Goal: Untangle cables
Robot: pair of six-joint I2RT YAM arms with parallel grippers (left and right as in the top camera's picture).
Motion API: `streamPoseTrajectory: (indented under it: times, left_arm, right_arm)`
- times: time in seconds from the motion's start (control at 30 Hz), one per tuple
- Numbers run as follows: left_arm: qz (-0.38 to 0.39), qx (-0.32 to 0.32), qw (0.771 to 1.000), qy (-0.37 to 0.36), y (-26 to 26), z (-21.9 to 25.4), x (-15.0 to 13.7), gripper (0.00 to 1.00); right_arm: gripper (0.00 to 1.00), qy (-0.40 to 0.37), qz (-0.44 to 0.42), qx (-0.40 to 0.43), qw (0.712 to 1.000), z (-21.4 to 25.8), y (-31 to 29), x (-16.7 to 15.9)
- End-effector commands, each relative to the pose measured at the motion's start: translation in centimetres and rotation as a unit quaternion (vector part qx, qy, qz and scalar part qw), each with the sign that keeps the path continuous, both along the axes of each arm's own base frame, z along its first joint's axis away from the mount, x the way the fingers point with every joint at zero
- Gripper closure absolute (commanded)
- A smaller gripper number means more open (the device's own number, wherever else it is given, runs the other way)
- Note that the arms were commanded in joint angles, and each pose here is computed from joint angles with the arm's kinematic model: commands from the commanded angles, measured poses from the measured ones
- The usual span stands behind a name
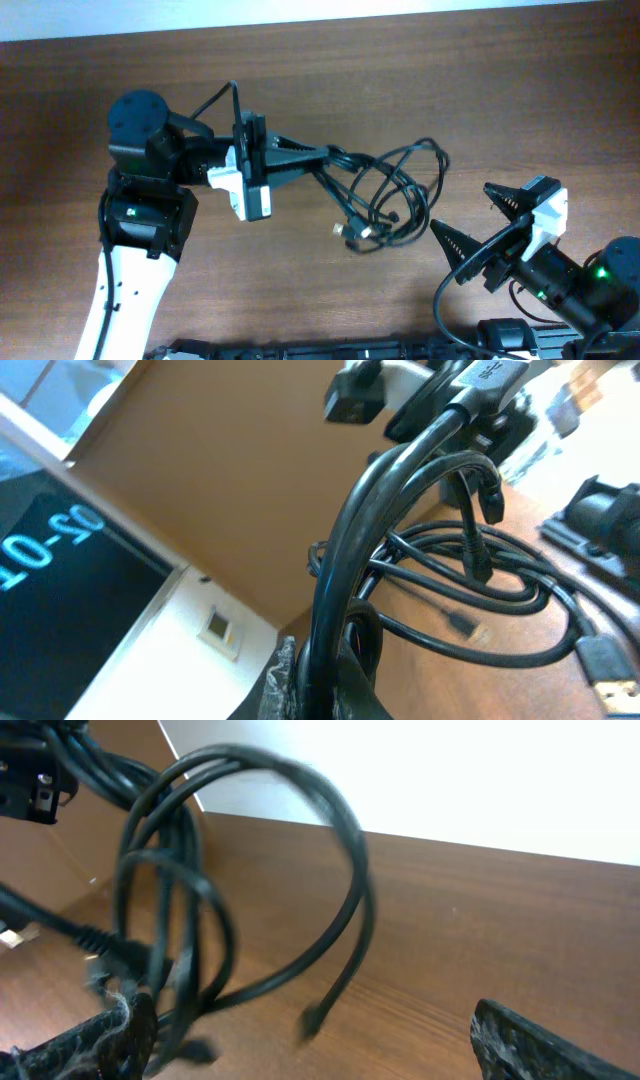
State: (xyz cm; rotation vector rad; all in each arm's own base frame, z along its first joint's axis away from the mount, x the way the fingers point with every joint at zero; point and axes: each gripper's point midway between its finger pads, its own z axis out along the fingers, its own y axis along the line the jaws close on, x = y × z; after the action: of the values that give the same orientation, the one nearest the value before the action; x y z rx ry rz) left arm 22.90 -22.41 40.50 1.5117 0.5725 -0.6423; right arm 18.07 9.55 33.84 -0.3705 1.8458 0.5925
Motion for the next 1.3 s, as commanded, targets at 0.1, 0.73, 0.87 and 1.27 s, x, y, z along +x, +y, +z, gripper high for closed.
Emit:
streamPoseTrajectory:
  times: [0.1,0.73,0.87,1.27]
  left_arm:
    - [-0.05,-0.004,0.999,-0.004,0.4,0.8,-2.1,1.0]
    - [-0.093,-0.01,0.995,-0.032,-1.4,1.3,-4.2,1.0]
    - [-0.101,-0.011,0.994,-0.032,-1.7,1.3,-4.5,1.0]
    - [-0.168,-0.013,0.985,-0.031,-4.0,1.4,-8.0,1.0]
  right_arm:
    - [0.01,-0.028,-0.004,-0.015,0.999,1.1,-0.3,0.1]
    - [0.01,-0.031,0.053,0.004,0.998,1.5,1.4,-0.9]
    - [0.01,-0.03,0.053,0.004,0.998,1.5,1.4,-0.9]
    - [0.76,-0.018,-0.075,-0.087,0.993,-0.7,-3.1,3.1]
